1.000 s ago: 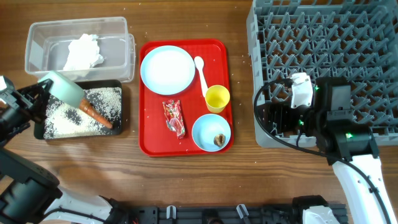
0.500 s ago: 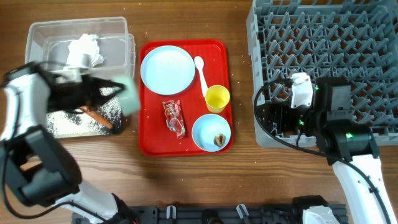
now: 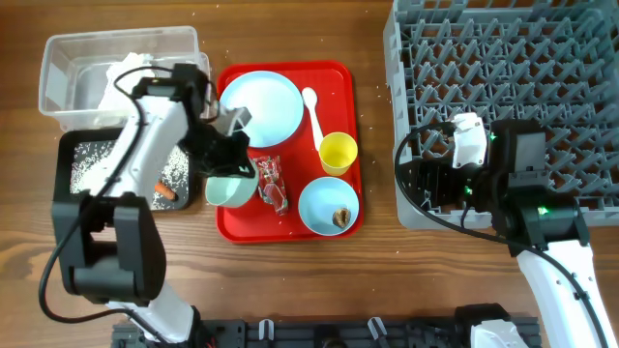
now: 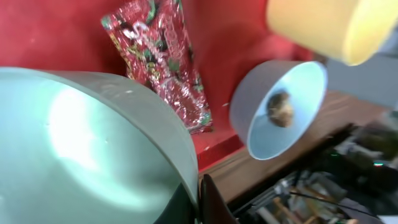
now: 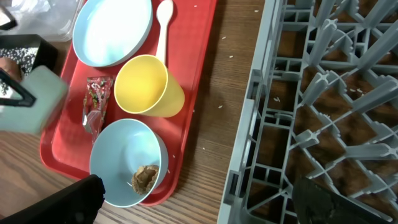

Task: Sort waste into correct bins and load items into the dishwasher rack
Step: 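Set the empty green bowl back on the red tray with left gripper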

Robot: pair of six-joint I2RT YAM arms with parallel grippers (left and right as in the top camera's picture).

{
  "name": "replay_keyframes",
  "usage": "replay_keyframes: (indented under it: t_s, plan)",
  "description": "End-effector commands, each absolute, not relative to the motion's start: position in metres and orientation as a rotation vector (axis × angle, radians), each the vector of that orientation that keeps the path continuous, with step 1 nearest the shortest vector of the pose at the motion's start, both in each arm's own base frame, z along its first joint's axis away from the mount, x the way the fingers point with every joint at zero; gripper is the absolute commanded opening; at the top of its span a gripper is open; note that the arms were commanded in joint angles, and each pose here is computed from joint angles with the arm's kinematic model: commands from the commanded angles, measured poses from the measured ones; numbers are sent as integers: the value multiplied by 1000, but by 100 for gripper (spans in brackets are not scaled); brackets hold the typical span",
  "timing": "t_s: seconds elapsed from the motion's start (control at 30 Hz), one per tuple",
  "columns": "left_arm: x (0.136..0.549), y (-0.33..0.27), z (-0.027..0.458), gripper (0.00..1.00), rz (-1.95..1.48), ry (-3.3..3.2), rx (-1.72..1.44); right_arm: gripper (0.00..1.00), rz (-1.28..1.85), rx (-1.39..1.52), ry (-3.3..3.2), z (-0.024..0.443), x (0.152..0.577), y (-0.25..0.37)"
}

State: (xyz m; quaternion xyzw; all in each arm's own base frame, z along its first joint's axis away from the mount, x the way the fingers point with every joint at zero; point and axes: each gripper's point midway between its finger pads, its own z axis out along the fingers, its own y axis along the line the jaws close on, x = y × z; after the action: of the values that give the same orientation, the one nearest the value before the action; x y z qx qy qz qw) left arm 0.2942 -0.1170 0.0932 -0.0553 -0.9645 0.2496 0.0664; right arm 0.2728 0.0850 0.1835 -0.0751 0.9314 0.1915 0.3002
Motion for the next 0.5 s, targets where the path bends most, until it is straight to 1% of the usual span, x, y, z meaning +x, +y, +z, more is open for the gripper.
replay_keyframes:
  t_s: [0.0, 0.1, 0.17, 0.23, 0.33, 0.47]
  plan:
    - [291, -128, 94, 4, 604, -2954, -231, 100, 504, -193, 2452, 192, 277, 86]
    - [285, -135, 88, 4, 481, -2965, -260, 100, 504, -194, 2452, 192, 277, 86]
    - [278, -139, 82, 12, 418, -2958, -300, 100, 504, -194, 2451, 192, 277, 86]
    - [272, -145, 79, 17, 406, -2945, -336, 99, 503, -194, 2449, 192, 278, 86]
    - [272, -147, 79, 24, 406, -2944, -344, 100, 503, -195, 2448, 192, 278, 86]
    - [274, -147, 80, 38, 401, -2955, -315, 100, 501, -200, 2444, 193, 278, 86]
